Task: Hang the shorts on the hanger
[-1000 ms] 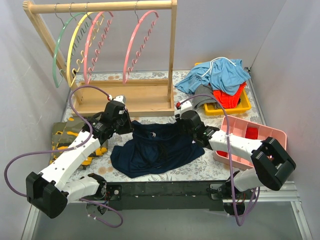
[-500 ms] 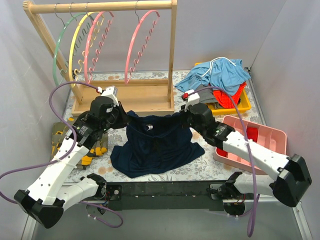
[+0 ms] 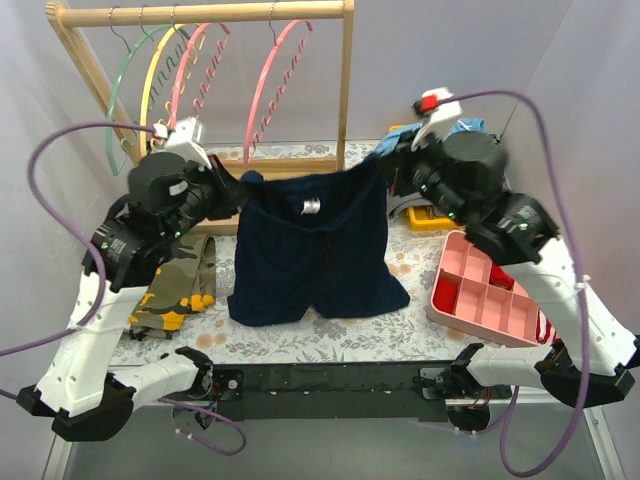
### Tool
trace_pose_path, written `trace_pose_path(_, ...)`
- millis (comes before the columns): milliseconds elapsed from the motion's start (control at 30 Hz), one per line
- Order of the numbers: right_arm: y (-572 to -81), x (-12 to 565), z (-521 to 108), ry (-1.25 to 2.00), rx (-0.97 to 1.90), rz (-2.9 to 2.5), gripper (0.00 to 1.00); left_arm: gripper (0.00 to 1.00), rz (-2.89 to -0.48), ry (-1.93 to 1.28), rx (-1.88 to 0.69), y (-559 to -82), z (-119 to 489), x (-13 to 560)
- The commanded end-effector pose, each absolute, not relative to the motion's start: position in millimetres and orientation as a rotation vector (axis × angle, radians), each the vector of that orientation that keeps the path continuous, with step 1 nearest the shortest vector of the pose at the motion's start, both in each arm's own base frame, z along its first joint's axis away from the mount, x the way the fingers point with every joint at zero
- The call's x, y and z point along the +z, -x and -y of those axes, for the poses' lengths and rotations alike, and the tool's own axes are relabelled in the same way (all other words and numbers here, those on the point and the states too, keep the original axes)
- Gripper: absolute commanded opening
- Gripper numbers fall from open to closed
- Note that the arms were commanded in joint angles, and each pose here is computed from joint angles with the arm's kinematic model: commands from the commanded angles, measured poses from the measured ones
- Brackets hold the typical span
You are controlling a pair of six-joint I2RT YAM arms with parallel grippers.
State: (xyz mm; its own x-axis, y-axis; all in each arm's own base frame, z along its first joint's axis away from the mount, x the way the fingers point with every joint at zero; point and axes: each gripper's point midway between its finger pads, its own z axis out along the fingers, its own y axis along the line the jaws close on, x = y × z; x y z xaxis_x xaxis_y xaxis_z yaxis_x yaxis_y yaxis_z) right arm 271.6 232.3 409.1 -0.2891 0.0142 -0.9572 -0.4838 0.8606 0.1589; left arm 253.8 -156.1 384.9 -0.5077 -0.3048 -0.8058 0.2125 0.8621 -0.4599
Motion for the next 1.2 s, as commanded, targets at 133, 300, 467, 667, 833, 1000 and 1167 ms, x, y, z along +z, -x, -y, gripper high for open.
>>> trace_pose_path(133, -235, 532, -206, 0.309, 0.638, -1.614, 0.01, 0.0, -1.78, 0.113, -0.633, -239, 130, 475)
trace_pose_path(300, -252, 455, -220, 0.315, 0.575, -1.804, 0.01, 0.0, -1.874, 0.115, -0.619, -240, 133, 437)
trace_pose_path(467, -269, 310, -223, 0.342, 0.492, -2.094, 0.01, 0.0, -2.113, 0.109, -0.68, -229, 154, 317)
trace_pose_path(667, -277, 160, -229, 0.359, 0.557, -2.422, 0.01, 0.0, -2.265, 0.085, -0.828, -219, 183, 194)
trace_pose_path(833, -277, 108, -240, 0.384, 0.6, -2.526, 0.01, 0.31, -2.257, 0.017, -0.857, -224, 192, 182)
trace_pose_path(1000, -276, 109, -245, 0.404, 0.634, -2.514, 0.06, 0.61, -2.093, -0.091, -0.875, -214, 185, 252)
trace_pose_path(1167, -277, 118, -240, 0.395, 0.611, -2.479, 0.32, 0.69, -1.838, -0.149, -0.968, -197, 182, 345)
